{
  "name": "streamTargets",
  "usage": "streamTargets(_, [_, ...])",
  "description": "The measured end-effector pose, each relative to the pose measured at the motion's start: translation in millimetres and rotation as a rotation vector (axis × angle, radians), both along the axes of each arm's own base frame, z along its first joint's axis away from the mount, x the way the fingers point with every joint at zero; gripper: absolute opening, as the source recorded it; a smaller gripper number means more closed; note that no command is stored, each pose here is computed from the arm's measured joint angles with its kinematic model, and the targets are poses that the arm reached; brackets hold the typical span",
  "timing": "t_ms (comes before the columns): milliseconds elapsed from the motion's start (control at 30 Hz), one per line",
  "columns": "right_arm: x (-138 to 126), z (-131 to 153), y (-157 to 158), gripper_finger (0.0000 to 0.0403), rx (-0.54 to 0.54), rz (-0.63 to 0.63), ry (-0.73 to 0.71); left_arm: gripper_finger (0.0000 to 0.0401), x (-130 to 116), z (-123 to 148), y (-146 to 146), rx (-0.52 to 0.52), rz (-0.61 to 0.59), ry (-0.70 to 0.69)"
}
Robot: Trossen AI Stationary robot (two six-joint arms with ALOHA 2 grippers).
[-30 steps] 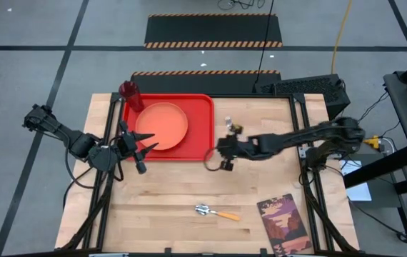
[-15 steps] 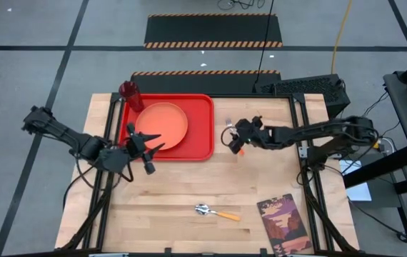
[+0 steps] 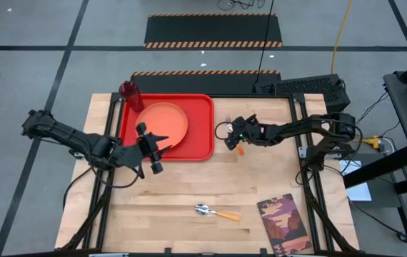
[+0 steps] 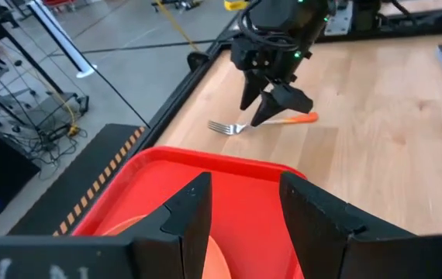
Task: Pick and place plate/cup/fork/spoon on tray
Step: Put the orange fork on the orange tray to the right of the light orange plate
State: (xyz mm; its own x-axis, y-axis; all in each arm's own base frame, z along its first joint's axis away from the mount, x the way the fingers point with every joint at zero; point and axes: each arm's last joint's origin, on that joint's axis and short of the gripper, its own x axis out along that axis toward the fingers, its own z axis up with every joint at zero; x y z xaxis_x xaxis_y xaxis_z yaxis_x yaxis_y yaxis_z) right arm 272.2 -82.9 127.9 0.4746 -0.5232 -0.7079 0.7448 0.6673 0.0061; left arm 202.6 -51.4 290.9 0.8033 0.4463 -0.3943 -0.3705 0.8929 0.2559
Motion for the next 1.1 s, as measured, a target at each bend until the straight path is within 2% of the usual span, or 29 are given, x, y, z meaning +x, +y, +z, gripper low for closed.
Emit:
streamTargets(200, [4,-23,-2,0.0242,-0.012,-0.012,0.055,0.0157,3,-3,1,-0.017,-0.032,0.027])
streamTargets(367, [10,-30,-4,0.0240,-0.050,-0.035,0.036,0.0157,3,-3,0,-0.023,-0.043,0.028])
streamTargets(467, [9,-32,-3,0.0224,-0.041,-0.055,0.038,0.0157,3,-3,0,-0.027,-0.052,0.031])
streamTargets(700, [9,-33,1,0.0147,0.013,-0.130,-0.006,0.0157,3,-3,0,-0.023,-0.060,0.037])
streamTargets(1100, [10,-33,7,0.0016,0.009,-0.155,-0.032,0.0157,3,-3,0,-0.014,-0.065,0.041])
